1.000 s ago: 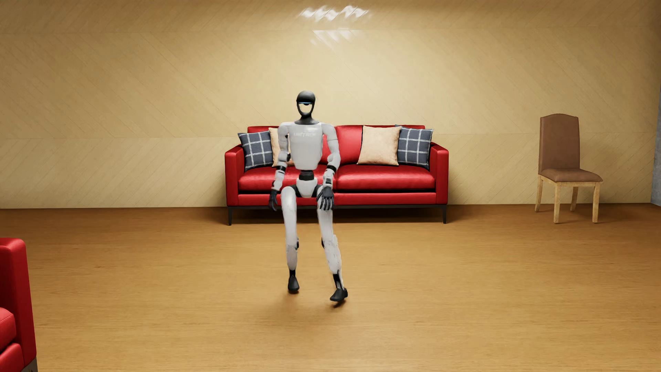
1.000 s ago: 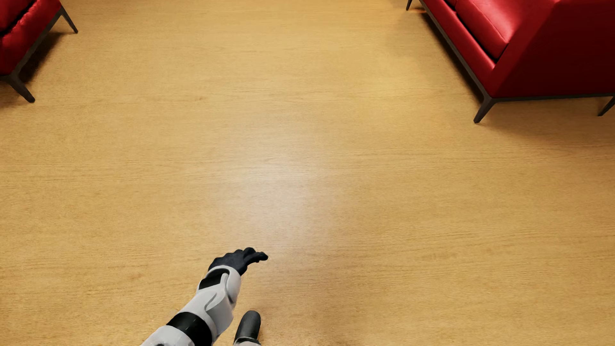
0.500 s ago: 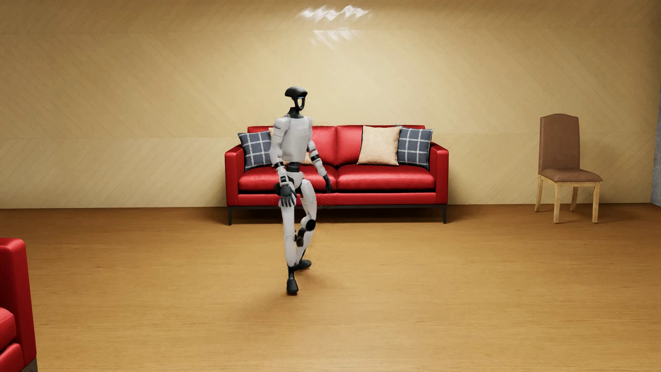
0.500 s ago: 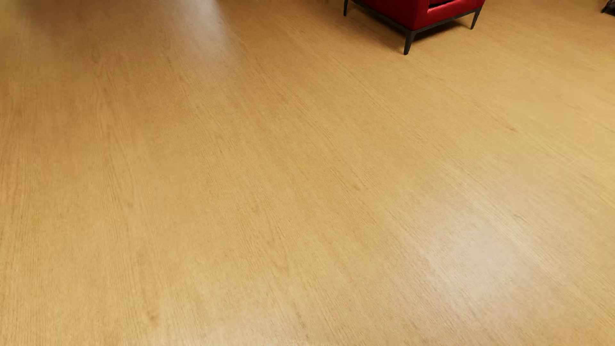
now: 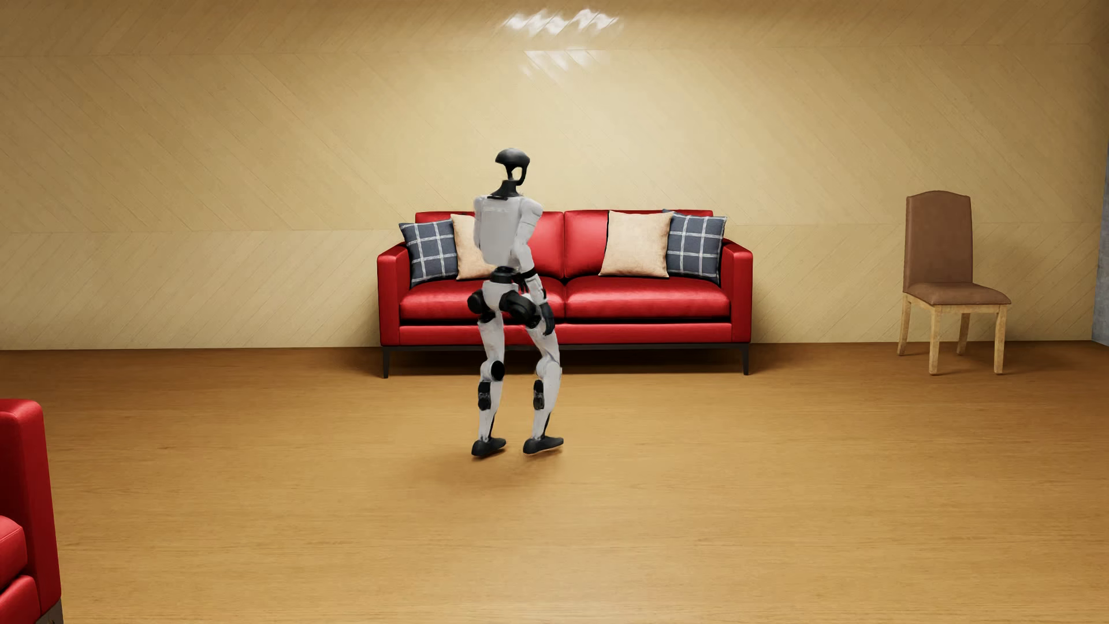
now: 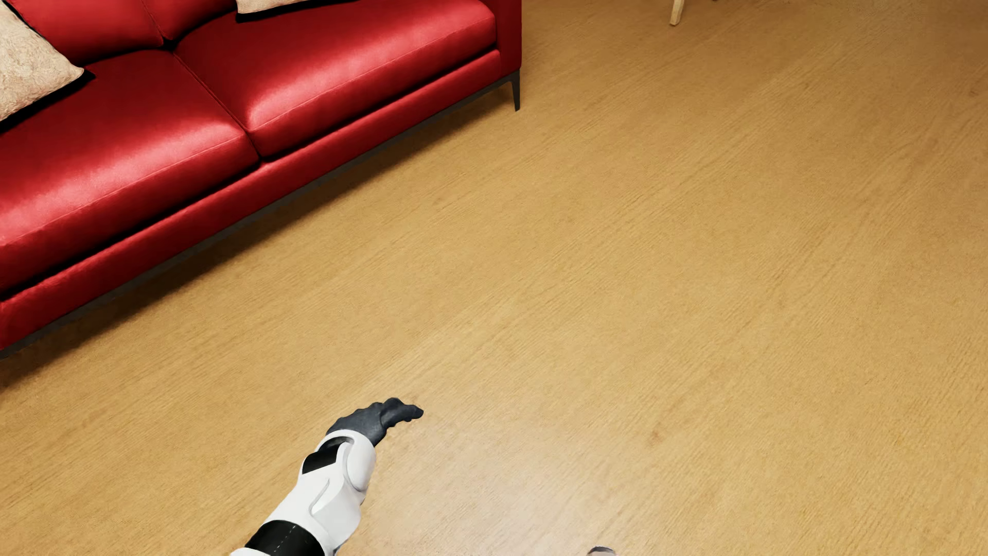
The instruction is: Approach the sofa
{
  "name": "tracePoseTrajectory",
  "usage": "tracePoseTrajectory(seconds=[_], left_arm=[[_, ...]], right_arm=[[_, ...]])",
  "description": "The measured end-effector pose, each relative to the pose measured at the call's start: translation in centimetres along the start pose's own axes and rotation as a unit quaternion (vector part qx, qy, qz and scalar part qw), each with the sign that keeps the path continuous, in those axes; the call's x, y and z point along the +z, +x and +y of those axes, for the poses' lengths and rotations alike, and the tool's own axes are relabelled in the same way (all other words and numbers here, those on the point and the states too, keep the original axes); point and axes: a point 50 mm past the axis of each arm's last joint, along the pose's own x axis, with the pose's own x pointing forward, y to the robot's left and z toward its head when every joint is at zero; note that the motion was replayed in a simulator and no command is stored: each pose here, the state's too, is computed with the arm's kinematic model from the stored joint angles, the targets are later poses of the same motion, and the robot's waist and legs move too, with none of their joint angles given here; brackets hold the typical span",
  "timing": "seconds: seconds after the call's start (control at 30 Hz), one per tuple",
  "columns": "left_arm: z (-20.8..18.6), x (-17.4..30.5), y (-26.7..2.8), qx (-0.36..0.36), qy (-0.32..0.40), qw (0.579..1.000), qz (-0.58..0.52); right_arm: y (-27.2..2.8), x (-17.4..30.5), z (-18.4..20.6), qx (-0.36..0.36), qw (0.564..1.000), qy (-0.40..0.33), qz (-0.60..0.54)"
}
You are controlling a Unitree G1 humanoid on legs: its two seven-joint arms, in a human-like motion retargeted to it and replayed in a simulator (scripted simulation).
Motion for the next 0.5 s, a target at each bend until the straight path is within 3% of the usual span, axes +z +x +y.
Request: tracePoseTrajectory(seconds=[0.1,0.2,0.3,0.37,0.43,0.5], left_arm=[[0.7,-1.2,0.2,0.057,-0.049,0.997,0.036],[-2.6,-5.5,-1.0,0.031,-0.084,0.988,0.124],[-9.2,-11.9,-5.1,-0.066,-0.109,0.948,0.292],[-12.9,-14.9,-8.4,-0.184,-0.042,0.915,0.356],[-15.7,-15.7,-10.9,-0.314,0.046,0.890,0.327],[-17.6,-15.7,-12.9,-0.325,-0.016,0.888,0.325]], right_arm=[[0.2,0.8,-0.3,0.021,0.999,-0.035,-0.024],[0.6,1.2,-2.0,-0.003,0.999,-0.040,-0.017],[0.9,1.6,-3.2,-0.071,0.996,0.050,0.002],[1.0,2.7,-2.8,-0.069,0.994,0.079,-0.008],[1.5,5.1,-3.0,-0.051,0.997,0.017,-0.060],[1.9,7.9,-3.8,-0.041,0.993,-0.066,-0.094]])
